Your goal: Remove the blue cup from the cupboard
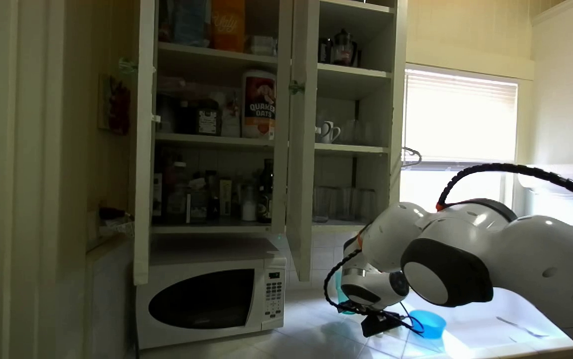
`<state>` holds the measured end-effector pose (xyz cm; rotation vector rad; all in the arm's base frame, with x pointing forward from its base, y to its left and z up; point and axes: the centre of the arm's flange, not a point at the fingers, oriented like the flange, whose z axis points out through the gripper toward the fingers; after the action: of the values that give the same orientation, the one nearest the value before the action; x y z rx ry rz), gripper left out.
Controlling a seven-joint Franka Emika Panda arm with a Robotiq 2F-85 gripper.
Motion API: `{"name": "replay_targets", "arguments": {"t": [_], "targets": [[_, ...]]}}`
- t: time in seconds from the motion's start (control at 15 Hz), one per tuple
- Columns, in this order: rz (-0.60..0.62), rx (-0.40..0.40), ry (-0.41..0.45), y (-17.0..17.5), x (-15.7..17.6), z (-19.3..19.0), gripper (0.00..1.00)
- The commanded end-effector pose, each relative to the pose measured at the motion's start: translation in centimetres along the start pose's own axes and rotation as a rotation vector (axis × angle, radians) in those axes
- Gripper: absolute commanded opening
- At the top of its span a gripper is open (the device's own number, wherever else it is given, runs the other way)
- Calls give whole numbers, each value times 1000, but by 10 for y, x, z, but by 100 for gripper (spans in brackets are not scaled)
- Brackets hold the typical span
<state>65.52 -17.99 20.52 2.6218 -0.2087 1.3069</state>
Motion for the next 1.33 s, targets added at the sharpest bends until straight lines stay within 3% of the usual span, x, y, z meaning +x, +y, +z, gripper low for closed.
{"name": "replay_targets", "arguments": {"t": [0.0, 0.47, 0.53, 0.8, 1.27], "targets": [[-5, -41, -19, 1, -6, 19, 53], [-12, -29, -45, 5, -16, 30, 53], [-14, -25, -50, 5, -17, 30, 68], [-20, -15, -58, 6, -14, 32, 100], [-10, 5, -112, -6, -22, 11, 99]]}}
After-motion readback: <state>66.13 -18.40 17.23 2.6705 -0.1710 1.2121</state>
